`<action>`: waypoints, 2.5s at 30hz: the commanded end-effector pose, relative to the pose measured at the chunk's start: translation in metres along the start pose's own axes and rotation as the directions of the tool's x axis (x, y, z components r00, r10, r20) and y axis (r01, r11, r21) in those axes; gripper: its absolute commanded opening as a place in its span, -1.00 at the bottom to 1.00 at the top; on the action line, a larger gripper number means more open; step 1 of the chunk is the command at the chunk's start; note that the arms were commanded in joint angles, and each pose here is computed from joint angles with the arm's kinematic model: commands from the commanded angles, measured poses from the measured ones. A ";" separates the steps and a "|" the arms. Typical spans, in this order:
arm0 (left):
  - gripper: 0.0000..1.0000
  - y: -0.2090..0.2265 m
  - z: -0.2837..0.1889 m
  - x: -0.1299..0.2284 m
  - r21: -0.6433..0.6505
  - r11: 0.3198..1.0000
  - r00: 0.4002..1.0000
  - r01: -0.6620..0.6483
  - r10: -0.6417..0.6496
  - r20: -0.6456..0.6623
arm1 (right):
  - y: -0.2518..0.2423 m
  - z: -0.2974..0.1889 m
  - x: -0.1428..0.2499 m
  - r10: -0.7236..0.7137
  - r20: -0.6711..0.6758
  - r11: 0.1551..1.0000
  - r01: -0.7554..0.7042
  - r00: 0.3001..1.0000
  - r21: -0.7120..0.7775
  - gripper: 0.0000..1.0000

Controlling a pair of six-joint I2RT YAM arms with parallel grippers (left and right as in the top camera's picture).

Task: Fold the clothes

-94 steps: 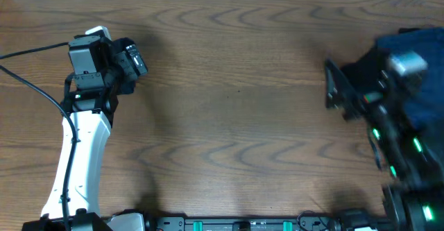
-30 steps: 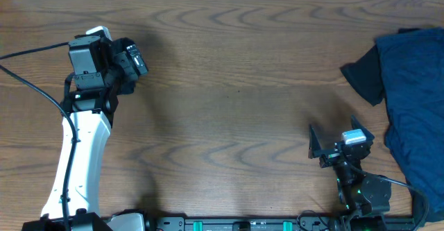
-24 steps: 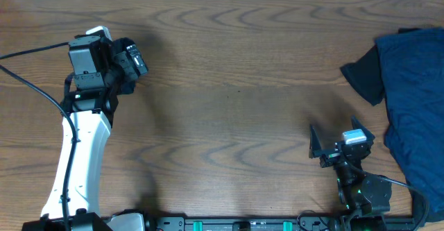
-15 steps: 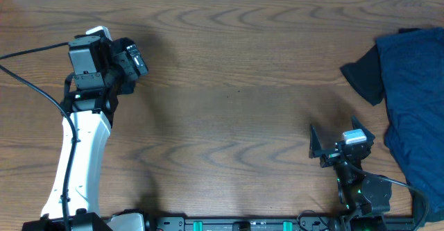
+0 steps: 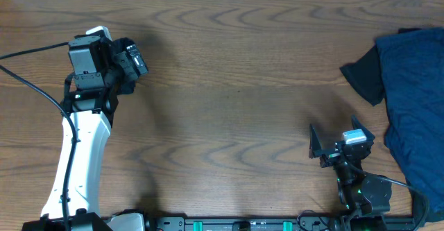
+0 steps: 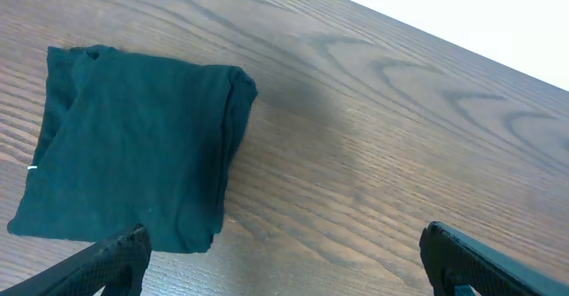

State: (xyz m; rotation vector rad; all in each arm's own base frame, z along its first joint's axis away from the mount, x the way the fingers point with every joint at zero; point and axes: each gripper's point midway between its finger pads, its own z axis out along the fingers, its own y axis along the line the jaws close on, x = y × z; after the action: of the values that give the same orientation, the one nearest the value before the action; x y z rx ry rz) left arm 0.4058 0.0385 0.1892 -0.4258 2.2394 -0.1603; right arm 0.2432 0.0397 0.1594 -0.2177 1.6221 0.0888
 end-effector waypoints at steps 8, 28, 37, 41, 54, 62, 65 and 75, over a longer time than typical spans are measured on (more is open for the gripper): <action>0.96 -0.001 -0.002 -0.001 0.003 1.000 1.000 0.006 -0.006 0.004 | -0.002 0.000 0.001 -0.013 -0.001 1.000 0.013 1.000 0.010 0.98; 0.96 -0.025 -0.177 -0.037 0.104 0.994 0.940 -0.040 0.002 0.342 | -0.002 0.000 0.001 -0.013 -0.001 1.000 0.013 1.000 0.010 0.98; 0.96 -0.037 -0.244 0.001 0.190 0.976 0.901 -0.108 0.016 0.433 | -0.002 0.000 0.001 -0.013 -0.001 1.000 0.013 1.000 0.010 0.98; 0.96 -0.029 -0.242 0.040 0.200 0.973 0.921 -0.116 0.030 0.387 | -0.002 0.000 0.001 -0.013 -0.001 1.000 0.013 1.000 0.010 0.99; 0.96 0.006 -0.165 0.139 0.169 0.981 0.964 -0.091 0.044 0.263 | -0.002 0.000 0.001 -0.013 -0.001 1.000 0.013 1.000 0.010 0.98; 0.96 0.007 -0.132 0.145 0.209 0.973 0.926 -0.094 0.008 0.378 | -0.002 0.000 0.001 -0.013 -0.001 1.000 0.013 1.000 0.010 0.98; 0.96 0.002 -0.128 0.132 0.238 0.966 0.888 -0.103 -0.018 0.459 | -0.002 0.000 0.001 -0.013 -0.001 1.000 0.013 1.000 0.010 0.98; 0.96 -0.004 -0.129 0.110 0.267 0.952 0.791 -0.148 -0.048 0.610 | -0.002 0.000 0.001 -0.013 -0.001 1.000 0.013 1.000 0.010 0.98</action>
State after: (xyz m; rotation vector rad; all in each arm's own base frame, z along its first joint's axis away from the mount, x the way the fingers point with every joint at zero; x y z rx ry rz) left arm 0.2418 -0.0083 0.1963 -0.2055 1.5522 -0.2933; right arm 0.2432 0.0395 0.1593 -0.2193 1.6226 0.0861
